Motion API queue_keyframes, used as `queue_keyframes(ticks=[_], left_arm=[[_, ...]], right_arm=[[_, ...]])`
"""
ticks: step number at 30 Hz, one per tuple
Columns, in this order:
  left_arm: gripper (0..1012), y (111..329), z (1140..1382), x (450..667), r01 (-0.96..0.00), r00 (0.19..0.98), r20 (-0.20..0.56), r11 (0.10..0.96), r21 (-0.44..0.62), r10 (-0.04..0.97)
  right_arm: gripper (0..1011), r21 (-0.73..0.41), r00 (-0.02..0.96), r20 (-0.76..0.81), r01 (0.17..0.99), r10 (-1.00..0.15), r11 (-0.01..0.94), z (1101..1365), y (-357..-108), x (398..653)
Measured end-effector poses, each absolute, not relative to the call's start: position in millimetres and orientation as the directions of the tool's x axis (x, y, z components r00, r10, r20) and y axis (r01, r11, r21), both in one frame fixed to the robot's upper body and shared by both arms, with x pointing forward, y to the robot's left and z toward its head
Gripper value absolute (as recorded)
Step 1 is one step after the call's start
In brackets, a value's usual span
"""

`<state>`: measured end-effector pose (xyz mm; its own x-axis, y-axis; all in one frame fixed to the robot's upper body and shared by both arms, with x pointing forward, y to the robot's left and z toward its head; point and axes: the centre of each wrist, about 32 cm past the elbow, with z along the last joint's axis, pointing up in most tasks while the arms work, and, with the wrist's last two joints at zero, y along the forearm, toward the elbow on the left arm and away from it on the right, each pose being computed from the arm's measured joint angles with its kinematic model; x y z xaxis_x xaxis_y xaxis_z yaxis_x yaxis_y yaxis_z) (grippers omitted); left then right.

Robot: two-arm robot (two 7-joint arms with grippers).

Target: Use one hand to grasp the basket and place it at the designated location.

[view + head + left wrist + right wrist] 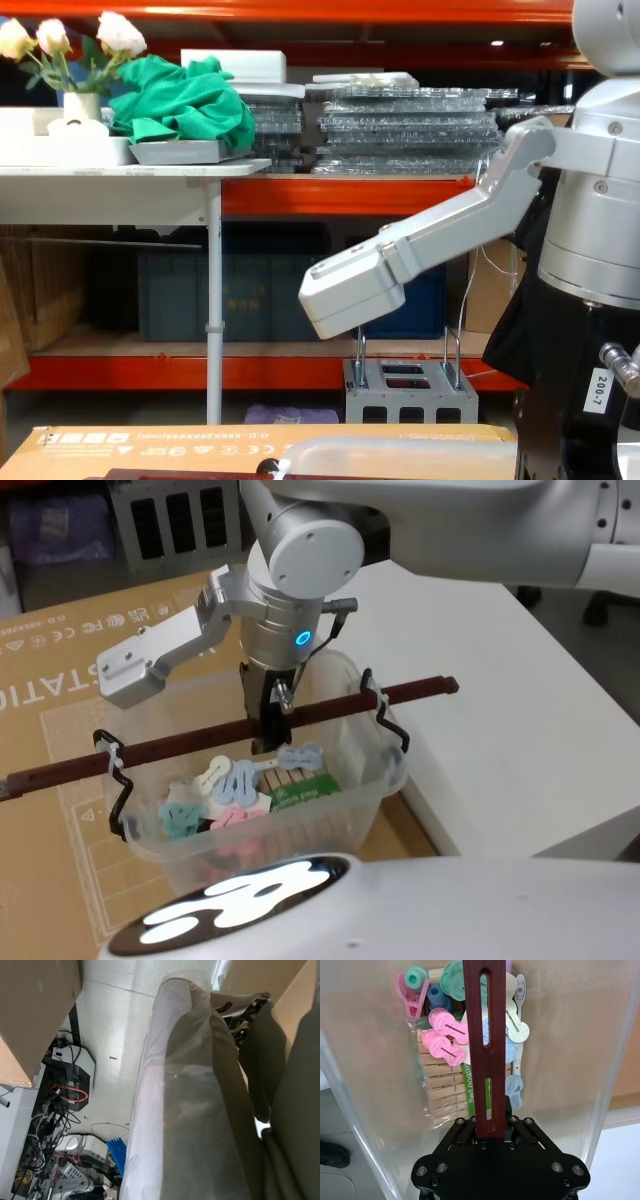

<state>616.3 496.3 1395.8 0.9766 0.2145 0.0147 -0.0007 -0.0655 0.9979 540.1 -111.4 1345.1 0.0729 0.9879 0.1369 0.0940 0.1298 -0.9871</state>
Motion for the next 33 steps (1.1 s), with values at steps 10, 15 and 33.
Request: queue_keyframes(ticks=[10,15,33], left_arm=[[0,496.4,1395.8,616.3,-0.001,0.977,0.015,-0.065,0.998,0.215],[0,496.3,1395.7,616.3,-0.001,0.977,0.015,-0.065,0.998,0.214],[0,496.3,1395.7,616.3,-0.001,0.977,0.015,-0.066,0.998,0.215]], right_arm=[[123,-0.988,0.076,0.138,0.080,0.988,0.132,1343.9,-111.7,543.1],[123,-0.987,0.078,0.146,0.072,0.986,0.141,1346.3,-112.8,544.0],[123,-0.978,0.147,0.207,0.067,0.967,0.199,1372.4,-133.3,558.4]])
